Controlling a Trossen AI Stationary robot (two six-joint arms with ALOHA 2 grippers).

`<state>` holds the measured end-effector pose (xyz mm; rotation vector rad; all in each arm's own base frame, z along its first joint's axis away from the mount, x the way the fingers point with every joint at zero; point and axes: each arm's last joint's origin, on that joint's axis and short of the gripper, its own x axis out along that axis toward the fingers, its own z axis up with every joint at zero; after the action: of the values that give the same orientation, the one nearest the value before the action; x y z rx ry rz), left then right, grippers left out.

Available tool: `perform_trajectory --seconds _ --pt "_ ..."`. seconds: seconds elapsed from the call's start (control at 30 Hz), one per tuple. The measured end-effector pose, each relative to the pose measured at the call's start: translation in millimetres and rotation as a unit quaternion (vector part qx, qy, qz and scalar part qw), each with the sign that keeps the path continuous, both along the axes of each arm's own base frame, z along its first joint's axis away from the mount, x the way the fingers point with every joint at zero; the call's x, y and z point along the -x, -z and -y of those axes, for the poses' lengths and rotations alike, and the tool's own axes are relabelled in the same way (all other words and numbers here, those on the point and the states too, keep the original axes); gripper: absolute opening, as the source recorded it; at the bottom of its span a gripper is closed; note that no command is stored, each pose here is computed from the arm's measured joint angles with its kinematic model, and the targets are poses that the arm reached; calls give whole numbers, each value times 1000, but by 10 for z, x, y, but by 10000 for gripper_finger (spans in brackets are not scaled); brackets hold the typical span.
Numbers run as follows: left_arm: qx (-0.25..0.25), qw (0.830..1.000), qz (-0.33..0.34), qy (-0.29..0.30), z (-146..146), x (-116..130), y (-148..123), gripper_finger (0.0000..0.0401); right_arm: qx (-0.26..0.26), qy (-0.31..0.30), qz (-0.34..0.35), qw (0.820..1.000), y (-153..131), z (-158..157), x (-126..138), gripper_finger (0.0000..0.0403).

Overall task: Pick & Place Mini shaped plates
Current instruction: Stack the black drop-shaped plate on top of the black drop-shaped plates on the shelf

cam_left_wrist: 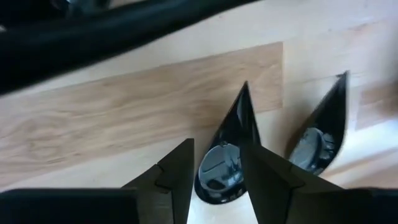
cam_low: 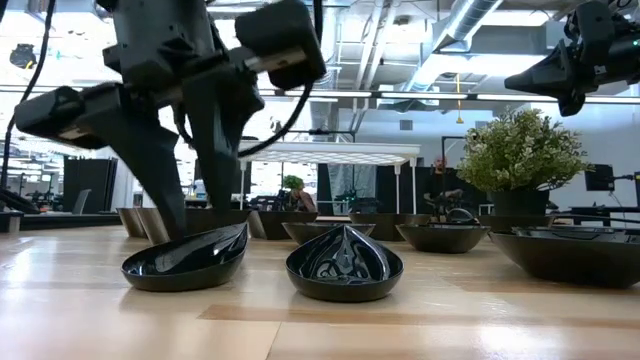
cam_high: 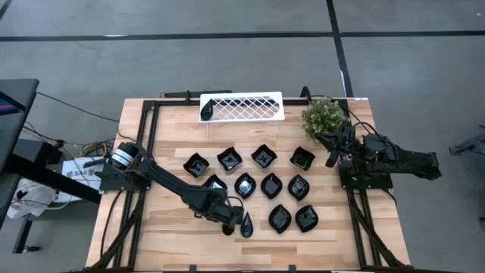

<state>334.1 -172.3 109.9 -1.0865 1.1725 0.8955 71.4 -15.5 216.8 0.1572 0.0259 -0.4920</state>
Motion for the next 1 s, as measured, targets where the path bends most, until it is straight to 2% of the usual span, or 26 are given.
perform_trajectory --seconds 0.2,0.43,1.0 --pt "-2 1000 -3 1 -39 87 12 131 0 0 0 1000 1 0 0 1" --pt "3 1000 27 0 -14 39 5 131 0 0 0 1000 1 0 0 1" --pt "-8 1000 27 7 -17 93 76 131 0 0 -1 1000 1 0 -1 1"
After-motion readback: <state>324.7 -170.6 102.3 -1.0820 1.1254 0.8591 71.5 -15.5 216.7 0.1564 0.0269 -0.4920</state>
